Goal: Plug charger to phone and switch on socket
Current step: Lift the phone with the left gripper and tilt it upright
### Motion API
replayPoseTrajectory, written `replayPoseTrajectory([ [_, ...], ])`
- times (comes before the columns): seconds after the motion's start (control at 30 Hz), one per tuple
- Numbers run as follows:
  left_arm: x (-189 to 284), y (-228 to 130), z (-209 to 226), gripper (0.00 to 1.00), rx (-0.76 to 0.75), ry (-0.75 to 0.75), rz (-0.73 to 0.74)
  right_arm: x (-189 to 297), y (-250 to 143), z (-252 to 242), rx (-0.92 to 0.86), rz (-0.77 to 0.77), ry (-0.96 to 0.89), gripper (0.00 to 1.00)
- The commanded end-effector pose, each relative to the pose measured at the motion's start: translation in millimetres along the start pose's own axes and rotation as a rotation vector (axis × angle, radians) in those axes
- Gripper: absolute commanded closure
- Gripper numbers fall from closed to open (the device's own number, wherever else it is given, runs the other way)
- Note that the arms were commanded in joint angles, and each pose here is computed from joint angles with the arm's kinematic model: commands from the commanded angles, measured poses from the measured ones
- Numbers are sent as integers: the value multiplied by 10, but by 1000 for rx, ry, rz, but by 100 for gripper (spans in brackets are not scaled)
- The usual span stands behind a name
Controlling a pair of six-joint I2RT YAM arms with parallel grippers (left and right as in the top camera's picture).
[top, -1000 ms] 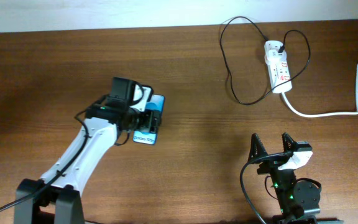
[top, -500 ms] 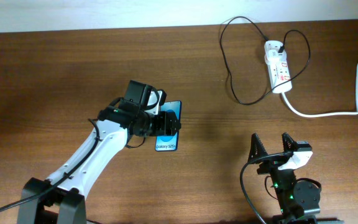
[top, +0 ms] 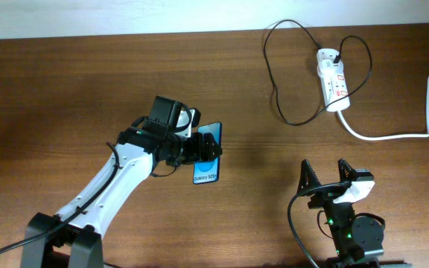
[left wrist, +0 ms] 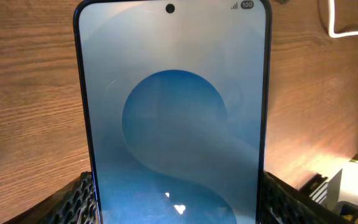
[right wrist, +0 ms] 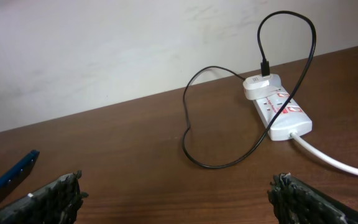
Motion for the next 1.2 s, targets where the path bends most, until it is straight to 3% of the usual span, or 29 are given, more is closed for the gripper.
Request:
replayPoseTrajectory([
  [0.0,146,116,-189,44,-7,-63,-43,-2,-21,-18,10,1,-7,2],
  [0.43,147,61,-227,48,74,-93,-12,-2,-21,-18,10,1,-7,2],
  [0.83,156,168,54,49,139,99,-92,-2,-21,-18,10,1,-7,2],
  [1.0,206,257,-92,46,210,24,-105,-2,-21,-18,10,1,-7,2],
  [1.17,364,388,-469,49,222,-173,-83,-2,-21,-18,10,1,-7,2],
])
Point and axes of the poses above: each gripper's point midway between its finger pads, its own x axis back along the fingers, its own z axis along the line the jaws close on, y = z × x, the point moved 3 cm from there along x, back along the fingers, and after that the axes turned 10 degrees about -x, right-handed, at the moved point
